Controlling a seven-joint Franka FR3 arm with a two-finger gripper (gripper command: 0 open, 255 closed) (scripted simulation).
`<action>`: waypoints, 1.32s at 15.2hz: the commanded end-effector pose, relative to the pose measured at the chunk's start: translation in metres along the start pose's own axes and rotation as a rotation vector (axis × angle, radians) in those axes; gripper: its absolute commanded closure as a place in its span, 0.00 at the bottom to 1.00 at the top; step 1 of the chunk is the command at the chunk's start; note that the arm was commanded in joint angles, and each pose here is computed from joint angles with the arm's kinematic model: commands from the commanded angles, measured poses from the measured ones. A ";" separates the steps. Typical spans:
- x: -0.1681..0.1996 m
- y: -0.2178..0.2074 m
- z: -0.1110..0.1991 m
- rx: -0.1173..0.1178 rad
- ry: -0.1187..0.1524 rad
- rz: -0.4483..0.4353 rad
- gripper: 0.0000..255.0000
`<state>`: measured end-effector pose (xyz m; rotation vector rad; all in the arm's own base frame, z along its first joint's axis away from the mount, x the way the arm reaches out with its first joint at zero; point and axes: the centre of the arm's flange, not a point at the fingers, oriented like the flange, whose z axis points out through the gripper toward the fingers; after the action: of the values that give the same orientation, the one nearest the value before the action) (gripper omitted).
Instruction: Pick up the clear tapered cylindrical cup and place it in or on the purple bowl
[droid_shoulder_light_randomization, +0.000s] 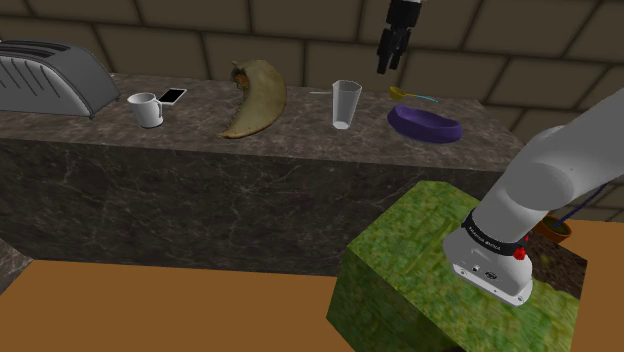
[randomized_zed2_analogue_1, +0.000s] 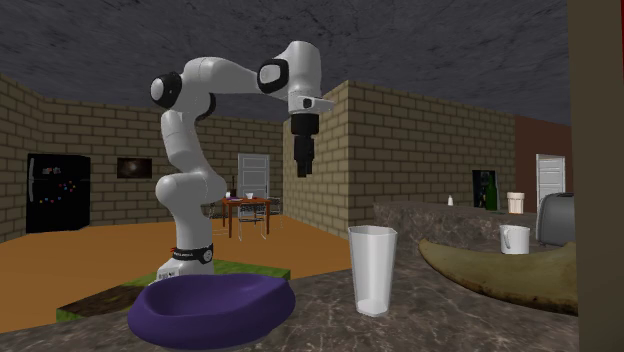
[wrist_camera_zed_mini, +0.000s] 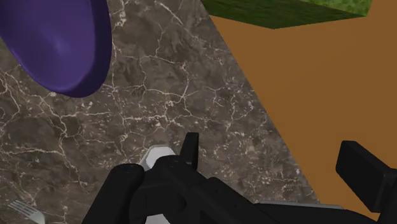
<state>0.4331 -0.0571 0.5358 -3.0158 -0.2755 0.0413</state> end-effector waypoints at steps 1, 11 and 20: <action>0.018 0.019 0.010 0.000 0.004 -0.002 0.00; 0.104 0.106 0.057 0.008 0.019 -0.009 0.00; 0.169 0.171 0.096 0.014 0.031 -0.015 0.00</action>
<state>0.6237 -0.1793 0.4219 -2.9979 -0.2927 -0.0026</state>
